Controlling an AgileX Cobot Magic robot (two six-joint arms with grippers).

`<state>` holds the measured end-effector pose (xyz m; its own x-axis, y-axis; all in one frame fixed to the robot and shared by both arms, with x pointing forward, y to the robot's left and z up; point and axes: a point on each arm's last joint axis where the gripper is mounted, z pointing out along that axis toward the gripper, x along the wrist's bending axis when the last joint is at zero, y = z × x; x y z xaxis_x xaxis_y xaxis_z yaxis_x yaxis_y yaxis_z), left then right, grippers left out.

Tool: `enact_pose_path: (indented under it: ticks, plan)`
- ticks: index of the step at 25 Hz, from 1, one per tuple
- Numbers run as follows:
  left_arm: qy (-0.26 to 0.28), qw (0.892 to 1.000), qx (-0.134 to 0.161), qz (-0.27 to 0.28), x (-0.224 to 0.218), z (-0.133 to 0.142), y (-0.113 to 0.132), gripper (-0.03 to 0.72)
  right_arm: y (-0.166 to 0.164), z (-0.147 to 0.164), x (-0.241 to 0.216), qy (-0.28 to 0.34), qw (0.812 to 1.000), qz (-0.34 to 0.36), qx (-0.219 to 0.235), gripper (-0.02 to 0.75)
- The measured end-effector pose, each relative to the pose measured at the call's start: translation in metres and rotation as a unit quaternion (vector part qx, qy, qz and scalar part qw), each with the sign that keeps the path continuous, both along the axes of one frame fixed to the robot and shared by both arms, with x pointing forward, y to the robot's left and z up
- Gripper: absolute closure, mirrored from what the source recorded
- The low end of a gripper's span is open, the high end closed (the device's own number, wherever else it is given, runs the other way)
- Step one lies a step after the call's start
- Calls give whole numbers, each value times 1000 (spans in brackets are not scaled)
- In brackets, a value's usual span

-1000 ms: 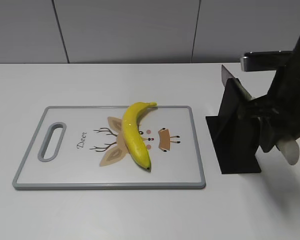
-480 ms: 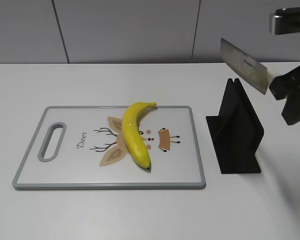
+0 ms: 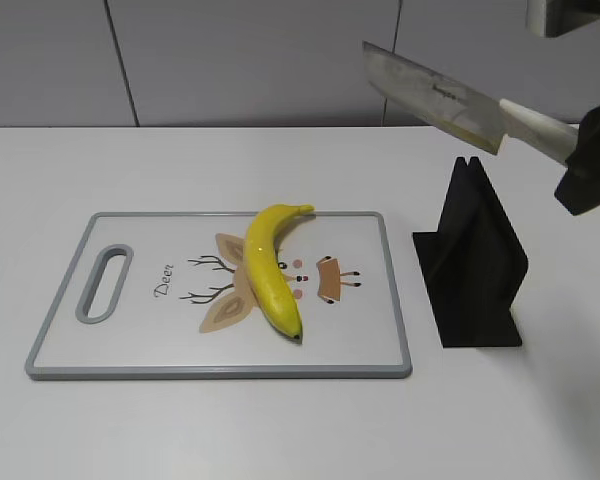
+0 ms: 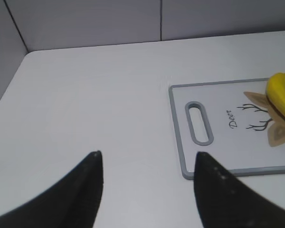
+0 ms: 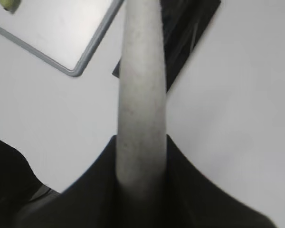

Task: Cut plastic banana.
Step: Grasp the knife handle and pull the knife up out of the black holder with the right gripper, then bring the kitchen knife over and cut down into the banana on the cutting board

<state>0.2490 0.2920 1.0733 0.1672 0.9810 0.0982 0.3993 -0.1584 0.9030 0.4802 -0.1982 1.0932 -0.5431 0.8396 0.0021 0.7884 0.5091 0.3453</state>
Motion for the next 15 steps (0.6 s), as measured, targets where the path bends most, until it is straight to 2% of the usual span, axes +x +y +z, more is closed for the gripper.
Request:
enact_pose_path:
  ticks: [4,7,11,15]
  plan:
    - [20,999,-4,-26,28,10,-4,107,5,11,2,-30,996,83,1,559]
    - [34,997,1,-67,53,20,-11,125,6,11,3,-37,992,120,-7,559]
    - [61,989,32,-132,88,37,-21,130,11,3,10,-24,988,152,-9,559]
    - [95,971,76,-206,127,54,-34,132,18,-7,21,-2,984,176,-8,559]
